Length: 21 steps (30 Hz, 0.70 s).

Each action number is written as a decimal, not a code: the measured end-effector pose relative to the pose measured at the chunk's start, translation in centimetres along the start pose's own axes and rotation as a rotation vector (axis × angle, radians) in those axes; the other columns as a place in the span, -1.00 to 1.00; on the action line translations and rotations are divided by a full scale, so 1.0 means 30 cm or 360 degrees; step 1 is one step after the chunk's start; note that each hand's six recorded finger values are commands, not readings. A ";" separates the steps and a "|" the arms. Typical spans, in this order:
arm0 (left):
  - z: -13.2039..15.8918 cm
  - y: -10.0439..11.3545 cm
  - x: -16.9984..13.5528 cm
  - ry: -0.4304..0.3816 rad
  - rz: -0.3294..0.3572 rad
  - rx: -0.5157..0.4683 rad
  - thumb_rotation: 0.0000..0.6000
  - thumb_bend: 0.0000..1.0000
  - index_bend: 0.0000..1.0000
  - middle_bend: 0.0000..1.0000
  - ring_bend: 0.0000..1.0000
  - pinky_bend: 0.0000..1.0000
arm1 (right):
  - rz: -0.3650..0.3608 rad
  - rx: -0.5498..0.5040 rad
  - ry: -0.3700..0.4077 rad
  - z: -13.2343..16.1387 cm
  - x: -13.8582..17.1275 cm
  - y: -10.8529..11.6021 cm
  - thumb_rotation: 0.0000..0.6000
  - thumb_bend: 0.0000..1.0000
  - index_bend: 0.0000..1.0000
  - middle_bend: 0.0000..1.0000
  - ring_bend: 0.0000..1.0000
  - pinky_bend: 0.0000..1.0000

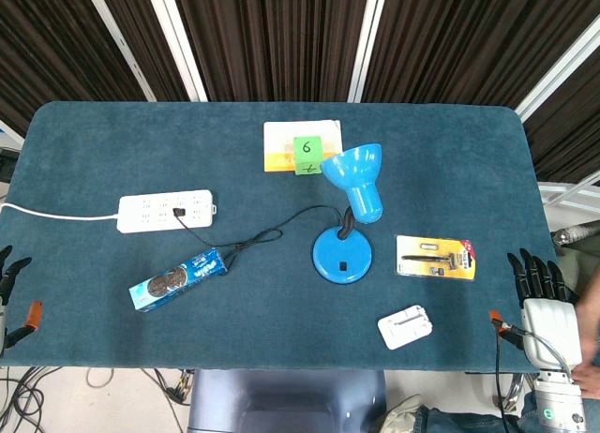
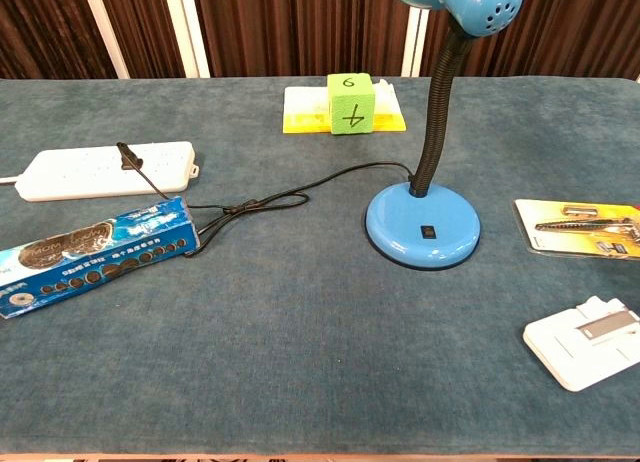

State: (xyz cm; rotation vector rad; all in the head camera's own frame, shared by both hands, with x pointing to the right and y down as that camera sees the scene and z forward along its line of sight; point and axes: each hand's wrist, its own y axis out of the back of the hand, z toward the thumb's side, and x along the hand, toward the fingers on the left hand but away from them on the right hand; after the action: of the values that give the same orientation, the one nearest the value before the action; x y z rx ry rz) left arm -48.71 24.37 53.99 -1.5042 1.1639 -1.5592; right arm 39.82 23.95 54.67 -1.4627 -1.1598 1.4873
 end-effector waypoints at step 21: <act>0.000 -0.001 -0.003 -0.0001 -0.0005 -0.0001 1.00 -0.16 -0.68 -1.00 -1.00 -1.00 | 0.0004 -0.0011 0.0001 0.005 0.004 0.001 1.00 -0.39 -1.00 -0.94 -0.91 -1.00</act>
State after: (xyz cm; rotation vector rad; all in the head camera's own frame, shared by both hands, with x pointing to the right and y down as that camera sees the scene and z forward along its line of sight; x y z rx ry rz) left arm -48.69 24.46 53.97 -1.5075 1.1623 -1.5604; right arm 39.67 24.05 54.59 -1.4700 -1.1643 1.4855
